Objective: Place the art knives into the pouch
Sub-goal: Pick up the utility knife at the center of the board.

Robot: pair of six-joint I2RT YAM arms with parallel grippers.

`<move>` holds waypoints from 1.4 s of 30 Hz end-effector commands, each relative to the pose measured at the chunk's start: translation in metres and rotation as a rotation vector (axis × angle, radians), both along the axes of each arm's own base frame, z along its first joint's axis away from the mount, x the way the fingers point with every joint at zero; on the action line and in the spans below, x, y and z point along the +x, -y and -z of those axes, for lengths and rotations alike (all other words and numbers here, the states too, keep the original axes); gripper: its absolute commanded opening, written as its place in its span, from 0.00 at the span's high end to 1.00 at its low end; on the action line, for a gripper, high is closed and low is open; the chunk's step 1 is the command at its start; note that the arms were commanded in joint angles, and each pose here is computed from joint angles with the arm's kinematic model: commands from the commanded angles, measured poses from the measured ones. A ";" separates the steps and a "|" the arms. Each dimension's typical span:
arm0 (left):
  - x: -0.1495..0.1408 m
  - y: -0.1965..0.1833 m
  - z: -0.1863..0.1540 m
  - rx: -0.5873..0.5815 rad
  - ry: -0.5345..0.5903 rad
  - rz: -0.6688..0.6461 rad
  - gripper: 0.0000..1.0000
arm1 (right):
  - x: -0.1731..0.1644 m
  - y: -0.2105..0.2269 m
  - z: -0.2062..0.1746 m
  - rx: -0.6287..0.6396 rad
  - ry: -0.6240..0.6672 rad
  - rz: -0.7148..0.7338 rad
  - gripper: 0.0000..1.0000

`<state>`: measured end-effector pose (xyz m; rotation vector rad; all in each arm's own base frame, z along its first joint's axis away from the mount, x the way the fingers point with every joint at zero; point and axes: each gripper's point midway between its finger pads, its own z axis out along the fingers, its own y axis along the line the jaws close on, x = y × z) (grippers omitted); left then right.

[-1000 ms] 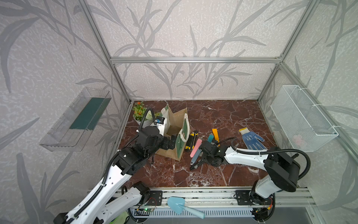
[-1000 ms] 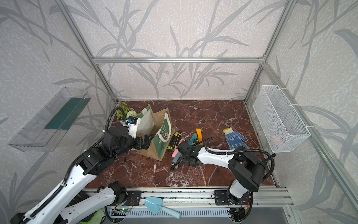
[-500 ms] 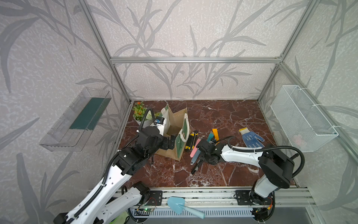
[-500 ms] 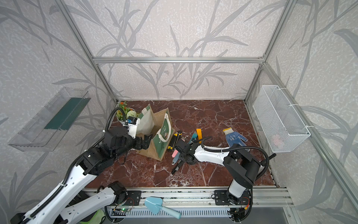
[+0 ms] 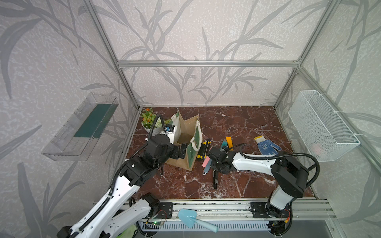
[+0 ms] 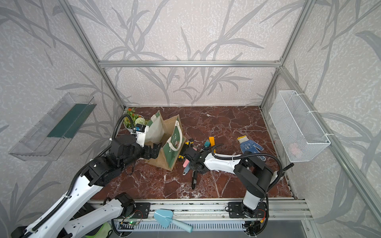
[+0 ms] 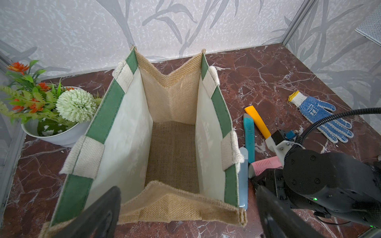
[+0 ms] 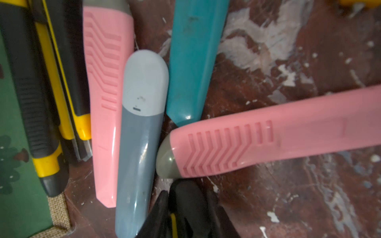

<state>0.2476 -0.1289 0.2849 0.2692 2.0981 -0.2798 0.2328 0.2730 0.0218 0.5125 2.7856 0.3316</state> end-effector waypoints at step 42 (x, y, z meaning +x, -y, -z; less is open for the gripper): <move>0.003 -0.012 0.012 0.059 -0.028 -0.054 0.01 | 0.021 0.001 -0.016 -0.136 0.056 -0.130 1.00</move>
